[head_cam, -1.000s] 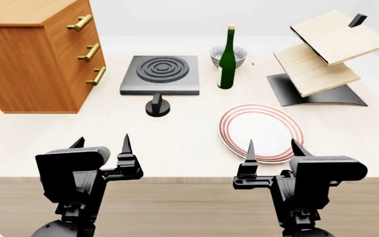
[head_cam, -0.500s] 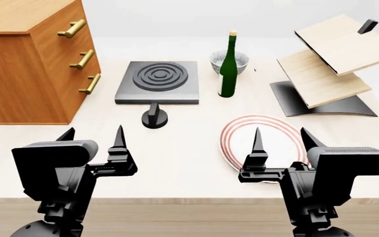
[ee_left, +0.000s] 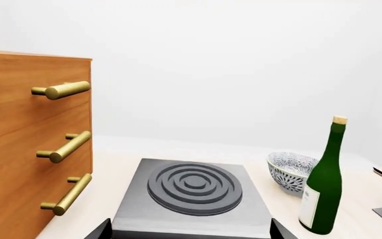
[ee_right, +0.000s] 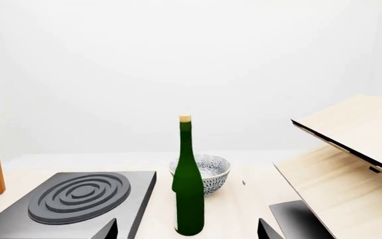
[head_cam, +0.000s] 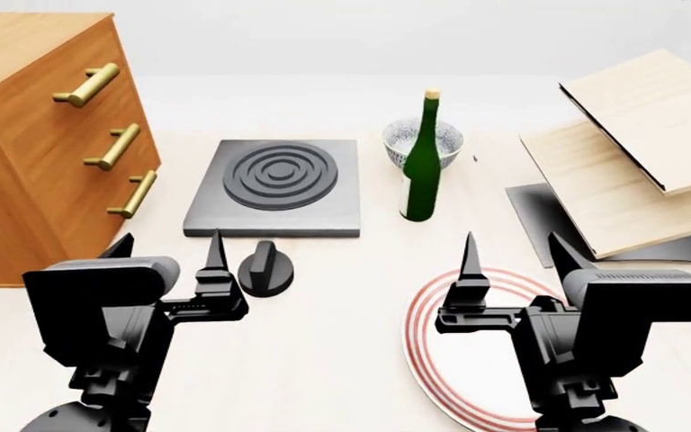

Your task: Turn on the stove.

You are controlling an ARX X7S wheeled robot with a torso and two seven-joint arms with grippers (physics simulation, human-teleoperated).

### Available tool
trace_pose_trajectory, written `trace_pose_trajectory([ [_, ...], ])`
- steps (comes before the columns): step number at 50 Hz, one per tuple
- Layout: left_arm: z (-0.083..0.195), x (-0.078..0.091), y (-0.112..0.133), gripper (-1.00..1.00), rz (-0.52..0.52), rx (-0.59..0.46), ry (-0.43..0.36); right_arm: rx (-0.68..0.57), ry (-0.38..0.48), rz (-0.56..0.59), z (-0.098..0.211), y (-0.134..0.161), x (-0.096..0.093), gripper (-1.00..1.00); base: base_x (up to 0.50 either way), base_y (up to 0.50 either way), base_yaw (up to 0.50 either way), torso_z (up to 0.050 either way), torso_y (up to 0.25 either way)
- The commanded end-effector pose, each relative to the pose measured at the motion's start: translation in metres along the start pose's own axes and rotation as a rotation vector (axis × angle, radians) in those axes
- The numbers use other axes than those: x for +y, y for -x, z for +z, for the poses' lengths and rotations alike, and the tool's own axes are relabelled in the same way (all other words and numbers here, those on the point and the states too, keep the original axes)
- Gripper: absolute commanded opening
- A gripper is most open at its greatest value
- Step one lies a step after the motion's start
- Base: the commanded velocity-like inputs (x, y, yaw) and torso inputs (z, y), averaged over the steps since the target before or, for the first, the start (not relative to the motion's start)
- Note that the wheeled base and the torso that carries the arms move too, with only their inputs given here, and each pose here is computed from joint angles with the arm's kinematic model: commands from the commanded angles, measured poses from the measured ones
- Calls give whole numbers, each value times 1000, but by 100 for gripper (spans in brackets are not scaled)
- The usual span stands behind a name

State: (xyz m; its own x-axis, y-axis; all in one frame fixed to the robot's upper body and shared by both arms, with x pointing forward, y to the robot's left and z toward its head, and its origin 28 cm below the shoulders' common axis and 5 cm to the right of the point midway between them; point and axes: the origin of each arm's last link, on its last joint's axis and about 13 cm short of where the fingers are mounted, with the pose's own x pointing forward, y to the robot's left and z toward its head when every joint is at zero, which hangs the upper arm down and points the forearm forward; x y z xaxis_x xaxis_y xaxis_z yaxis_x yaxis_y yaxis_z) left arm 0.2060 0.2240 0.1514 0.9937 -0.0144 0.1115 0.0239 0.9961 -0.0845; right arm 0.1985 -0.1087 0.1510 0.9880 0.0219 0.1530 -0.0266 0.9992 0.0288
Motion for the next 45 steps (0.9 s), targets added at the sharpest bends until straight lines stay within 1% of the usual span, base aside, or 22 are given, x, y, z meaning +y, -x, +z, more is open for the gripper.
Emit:
trace_pose_trajectory([
  [1, -3, 1, -3, 100, 18, 8, -13, -3, 5, -6, -1, 1, 0, 100, 0, 0, 0, 0, 0],
  [5, -3, 6, -10, 100, 18, -12, -25, -11, 11, -9, 0, 2, -1, 100, 0, 0, 0, 0, 0],
  [9, -6, 15, -21, 100, 44, -36, -61, -23, 13, -6, 0, 2, -1, 100, 0, 0, 0, 0, 0],
  [10, -8, 20, -27, 100, 76, -61, -107, -22, 13, -4, -1, 2, -1, 100, 0, 0, 0, 0, 0],
  [14, -12, 30, -37, 100, 126, -67, -134, -20, 14, -3, -1, 3, -2, 100, 0, 0, 0, 0, 0],
  [15, -16, 35, -41, 100, 143, -56, -138, -21, 14, -3, -1, 3, -2, 100, 0, 0, 0, 0, 0],
  [17, -22, 38, -45, 100, 153, -42, -137, -22, 17, -4, -1, 3, -2, 100, 0, 0, 0, 0, 0],
  [18, -25, 39, -46, 100, 153, -37, -140, -21, 17, -4, -1, 3, -2, 100, 0, 0, 0, 0, 0],
  [21, -41, 40, -52, 100, 154, -36, -186, -19, 18, 1, -2, 3, -1, 100, 0, 0, 0, 0, 0],
  [23, -48, 41, -55, 100, 158, -34, -196, -21, 21, 4, -2, 4, 0, 100, 0, 0, 0, 0, 0],
  [25, -57, 43, -61, 100, 172, -10, -187, -17, 23, 5, -3, 3, 0, 100, 0, 0, 0, 0, 0],
  [27, -60, 45, -64, 100, 172, -16, -182, -15, 24, 5, -4, 3, -1, 100, 0, 0, 0, 0, 0],
  [30, -70, 46, -69, 100, 173, -5, -204, -12, 24, 3, -5, 3, -1, 100, 0, 0, 0, 0, 0],
  [32, -72, 46, -70, 100, 170, -4, -200, -11, 23, 2, -6, 3, -1, 100, 0, 0, 0, 0, 0],
  [38, -92, 45, -76, 100, 179, 31, -201, -13, 19, -3, -6, 2, -1, 100, 0, 0, 0, 0, 0],
  [45, -108, 43, -80, 100, 182, 49, -201, -11, 19, -3, -7, 3, -1, 100, 0, 0, 0, 0, 0],
])
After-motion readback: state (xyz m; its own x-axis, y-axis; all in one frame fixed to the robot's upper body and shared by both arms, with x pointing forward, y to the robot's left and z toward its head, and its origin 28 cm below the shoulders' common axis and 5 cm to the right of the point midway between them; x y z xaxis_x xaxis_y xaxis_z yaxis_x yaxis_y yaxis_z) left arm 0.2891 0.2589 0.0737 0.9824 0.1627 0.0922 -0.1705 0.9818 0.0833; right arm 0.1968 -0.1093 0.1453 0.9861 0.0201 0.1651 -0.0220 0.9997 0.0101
